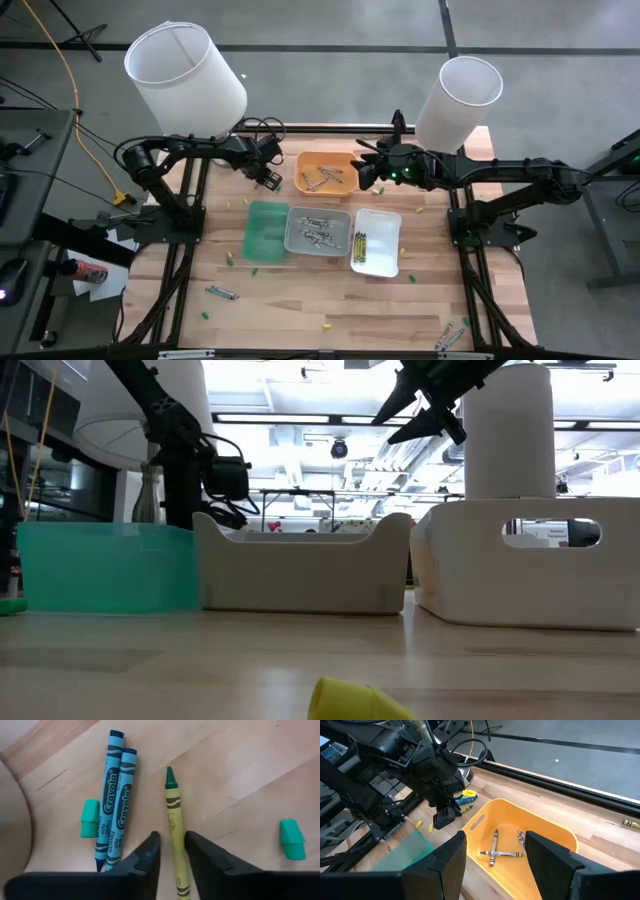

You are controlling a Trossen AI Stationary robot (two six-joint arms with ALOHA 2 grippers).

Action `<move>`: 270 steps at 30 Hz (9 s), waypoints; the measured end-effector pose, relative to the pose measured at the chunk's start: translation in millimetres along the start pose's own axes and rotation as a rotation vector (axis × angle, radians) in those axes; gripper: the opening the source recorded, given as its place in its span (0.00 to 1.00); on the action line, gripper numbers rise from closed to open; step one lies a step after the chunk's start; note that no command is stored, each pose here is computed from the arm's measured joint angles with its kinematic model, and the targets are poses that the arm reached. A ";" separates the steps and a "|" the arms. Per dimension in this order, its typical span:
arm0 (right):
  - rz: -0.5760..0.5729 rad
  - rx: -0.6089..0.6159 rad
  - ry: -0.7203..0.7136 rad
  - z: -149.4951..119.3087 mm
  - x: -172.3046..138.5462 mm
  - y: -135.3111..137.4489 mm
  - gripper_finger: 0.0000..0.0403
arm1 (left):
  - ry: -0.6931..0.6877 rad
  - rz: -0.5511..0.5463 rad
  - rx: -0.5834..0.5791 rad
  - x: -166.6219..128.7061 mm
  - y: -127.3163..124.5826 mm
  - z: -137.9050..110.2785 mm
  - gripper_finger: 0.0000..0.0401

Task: Sort crayons
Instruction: Put the green crayon into the white bin

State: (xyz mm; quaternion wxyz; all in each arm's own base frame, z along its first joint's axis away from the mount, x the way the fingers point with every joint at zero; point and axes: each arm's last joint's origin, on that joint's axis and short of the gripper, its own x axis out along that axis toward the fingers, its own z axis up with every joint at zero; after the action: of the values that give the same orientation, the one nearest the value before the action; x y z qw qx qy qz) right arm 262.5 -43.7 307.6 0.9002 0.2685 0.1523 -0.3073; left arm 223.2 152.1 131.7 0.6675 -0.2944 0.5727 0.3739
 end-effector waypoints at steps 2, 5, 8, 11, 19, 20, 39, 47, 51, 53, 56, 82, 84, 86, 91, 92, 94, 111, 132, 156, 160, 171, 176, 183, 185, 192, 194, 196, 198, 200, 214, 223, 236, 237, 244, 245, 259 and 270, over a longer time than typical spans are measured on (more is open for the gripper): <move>0.000 0.000 0.000 0.0 -0.1 0.0 0.49 | 0.003 -0.005 0.010 0.1 -0.2 -0.2 0.13; 0.000 0.000 0.000 0.0 0.0 0.0 0.49 | 0.007 -0.012 0.027 0.3 -0.5 -0.5 0.04; 0.000 0.000 0.000 0.0 0.0 0.0 0.49 | 0.011 -0.019 0.041 0.4 -0.5 -0.7 0.02; -0.002 -0.001 0.003 -0.3 0.0 -0.2 0.49 | 0.012 -0.021 0.049 0.4 -0.6 -0.7 0.01; -0.007 -0.005 0.009 -0.9 0.0 -0.7 0.49 | -0.001 -0.074 0.066 -11.0 0.0 -4.0 0.00; -0.007 -0.005 0.009 -0.9 0.0 -0.7 0.49 | -0.017 -0.085 0.074 -16.9 0.7 -5.0 0.00; 0.164 -0.114 0.053 0.8 -0.5 6.6 0.49 | -0.992 -0.616 0.139 -192.5 -17.0 -27.9 0.00; 0.533 -0.177 -0.183 27.4 -10.1 30.1 0.49 | -1.183 -0.900 0.322 -205.5 -70.6 -28.2 0.00; 0.597 -0.167 -0.299 37.5 -15.7 35.2 0.49 | -1.216 -0.941 0.383 -196.0 -95.3 -26.9 0.00; 0.603 -0.170 -0.313 38.6 -16.4 35.7 0.49 | -1.242 -0.962 0.391 -193.0 -104.2 -26.0 0.00; 0.599 -0.172 -0.306 37.3 -13.5 36.1 0.49 | -1.271 -0.986 0.391 -190.1 -111.4 -24.2 0.00; 0.671 -0.120 -0.286 24.9 20.1 45.9 0.44 | -1.271 -0.976 0.422 -187.3 -114.4 -24.0 0.00; 0.670 -0.118 -0.290 23.9 22.6 46.6 0.40 | -1.271 -0.976 0.422 -187.3 -114.4 -24.0 0.00; 0.663 -0.104 -0.272 21.6 26.0 46.5 0.35 | -1.272 -0.976 0.422 -187.3 -114.4 -24.0 0.00; 0.663 -0.095 -0.267 19.9 29.3 46.8 0.21 | -1.270 -0.975 0.422 -187.2 -114.4 -24.0 0.00; 0.663 -0.097 -0.268 20.0 29.1 46.9 0.18 | -1.270 -0.976 0.422 -187.2 -114.5 -24.0 0.00; 0.664 -0.096 -0.273 20.7 28.5 46.9 0.12 | -1.269 -0.974 0.421 -187.0 -114.4 -23.9 0.00; 0.669 -0.095 -0.286 23.7 24.0 46.1 0.01 | -1.268 -0.967 0.421 -187.4 -113.3 -23.3 0.11; 0.497 -0.221 -0.076 31.1 -41.4 8.8 0.01 | -1.157 -0.717 0.313 -225.9 -19.2 -55.3 0.42; -0.092 0.245 0.635 -119.5 -44.9 49.2 0.00 | -1.148 -0.657 0.267 -222.0 -19.3 -53.0 0.42; -0.205 0.332 0.662 -141.3 -30.0 52.2 0.00 | -1.154 -0.647 0.280 -221.9 -19.2 -53.0 0.42; -0.412 0.442 0.738 -172.6 11.1 43.7 0.00 | -1.162 -0.625 0.310 -221.5 -19.2 -53.1 0.42; -0.442 0.429 0.777 -181.5 23.3 40.3 0.01 | -1.160 -0.624 0.311 -221.3 -19.2 -53.2 0.42; -0.491 0.433 0.781 -182.8 33.7 32.9 0.04 | -1.160 -0.625 0.310 -221.3 -19.2 -53.2 0.42; -0.498 0.436 0.782 -183.7 36.0 31.8 0.04 | -1.160 -0.625 0.310 -221.3 -19.2 -53.2 0.42; -0.494 0.448 0.811 -184.6 37.1 32.0 0.05 | -1.160 -0.625 0.310 -221.3 -19.2 -53.2 0.42; -0.501 0.444 0.813 -184.7 36.7 31.3 0.05 | -1.161 -0.625 0.310 -221.3 -19.2 -53.2 0.42; -0.504 0.444 0.814 -184.7 36.6 31.1 0.07 | -1.160 -0.625 0.310 -221.3 -19.2 -53.2 0.42; -0.504 0.444 0.815 -184.7 36.6 31.1 0.12 | -1.161 -0.624 0.311 -221.3 -19.2 -53.2 0.42; -0.498 0.448 0.823 -184.4 36.3 31.6 0.18 | -1.161 -0.625 0.311 -221.3 -19.2 -53.2 0.42; -0.269 0.283 0.829 -133.3 -9.4 33.4 0.49 | -1.161 -0.625 0.311 -221.4 -19.2 -53.2 0.42; -0.085 0.186 0.483 -62.5 -67.6 9.4 0.50 | -1.161 -0.625 0.311 -221.4 -19.2 -53.2 0.42; 0.362 -0.354 -0.122 12.2 -30.0 28.1 0.50 | -1.153 -0.846 0.255 -231.1 -22.9 -53.9 0.42; 0.394 -0.399 -0.149 14.0 -27.3 30.4 0.50 | -1.158 -0.869 0.276 -232.5 -23.7 -54.4 0.42; 0.449 -0.527 -0.229 16.0 -17.0 37.2 0.50 | -1.195 -0.886 0.363 -235.7 -26.9 -56.8 0.42; 0.449 -0.521 -0.225 15.8 -16.9 37.1 0.50 | -1.195 -0.886 0.363 -235.6 -27.0 -56.8 0.42; 0.453 -0.468 -0.214 16.2 -17.8 36.9 0.50 | -1.192 -0.880 0.362 -234.7 -27.5 -56.1 0.42; 0.460 -0.385 -0.194 16.2 -17.8 36.8 0.50 | -1.195 -0.873 0.357 -234.5 -26.6 -55.4 0.42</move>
State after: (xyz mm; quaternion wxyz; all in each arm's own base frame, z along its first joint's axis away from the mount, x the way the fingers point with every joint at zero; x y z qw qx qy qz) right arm 274.1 -20.2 342.9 0.9907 0.0898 0.0564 -0.0856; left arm 200.2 54.1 352.3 0.9889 -0.1293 -0.0031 0.0733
